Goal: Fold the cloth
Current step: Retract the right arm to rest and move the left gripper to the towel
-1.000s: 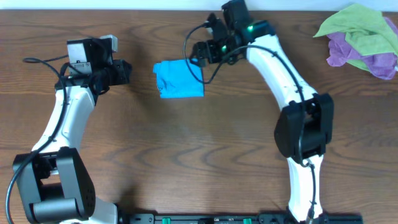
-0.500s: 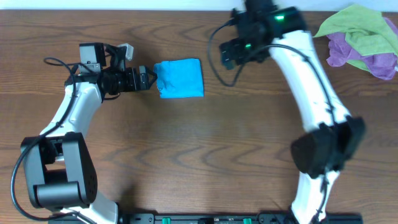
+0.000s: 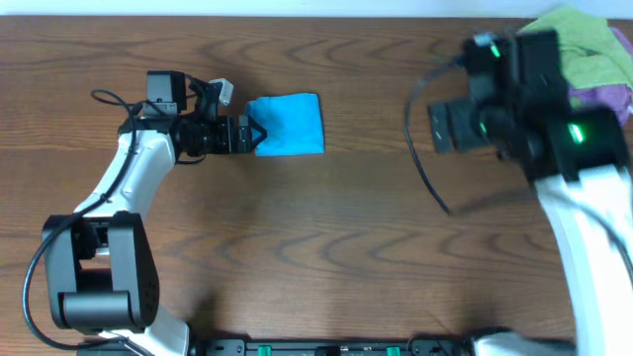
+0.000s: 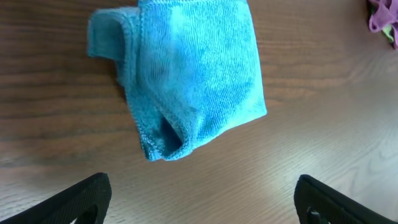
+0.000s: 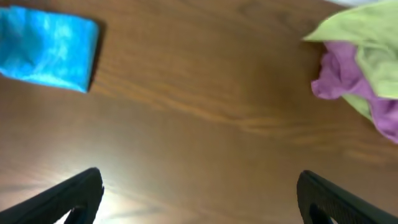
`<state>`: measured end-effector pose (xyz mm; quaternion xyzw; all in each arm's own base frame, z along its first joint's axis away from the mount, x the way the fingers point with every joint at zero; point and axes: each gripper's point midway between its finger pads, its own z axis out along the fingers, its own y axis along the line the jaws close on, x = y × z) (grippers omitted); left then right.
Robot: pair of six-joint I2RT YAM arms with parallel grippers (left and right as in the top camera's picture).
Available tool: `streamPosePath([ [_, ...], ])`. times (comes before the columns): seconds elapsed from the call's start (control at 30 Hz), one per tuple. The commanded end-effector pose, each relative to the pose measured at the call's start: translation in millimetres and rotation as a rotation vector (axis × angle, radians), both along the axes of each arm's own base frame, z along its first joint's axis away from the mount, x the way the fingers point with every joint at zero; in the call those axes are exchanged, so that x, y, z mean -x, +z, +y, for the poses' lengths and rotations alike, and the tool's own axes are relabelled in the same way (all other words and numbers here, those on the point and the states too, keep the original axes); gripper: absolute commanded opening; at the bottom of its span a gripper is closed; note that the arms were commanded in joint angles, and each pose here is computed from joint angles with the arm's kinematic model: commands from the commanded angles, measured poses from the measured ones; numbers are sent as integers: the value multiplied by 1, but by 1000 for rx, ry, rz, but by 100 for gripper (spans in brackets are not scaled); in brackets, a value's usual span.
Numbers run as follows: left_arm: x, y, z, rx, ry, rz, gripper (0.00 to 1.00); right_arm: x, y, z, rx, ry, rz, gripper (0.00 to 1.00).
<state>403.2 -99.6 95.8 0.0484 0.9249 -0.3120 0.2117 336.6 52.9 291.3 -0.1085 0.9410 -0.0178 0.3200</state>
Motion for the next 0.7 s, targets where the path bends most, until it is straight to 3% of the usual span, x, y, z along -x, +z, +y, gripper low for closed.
streamPosePath([
  [0.0,1,10,9,-11,13,-14,96,37,-5,-15,29,-6,-38,99],
  [0.3,10,22,33,-50,10,-47,95,125,-51,-34,-21,-67,-100,99],
  [0.67,19,-12,40,-109,9,-53,95,118,-78,-33,-71,-126,-95,99],
])
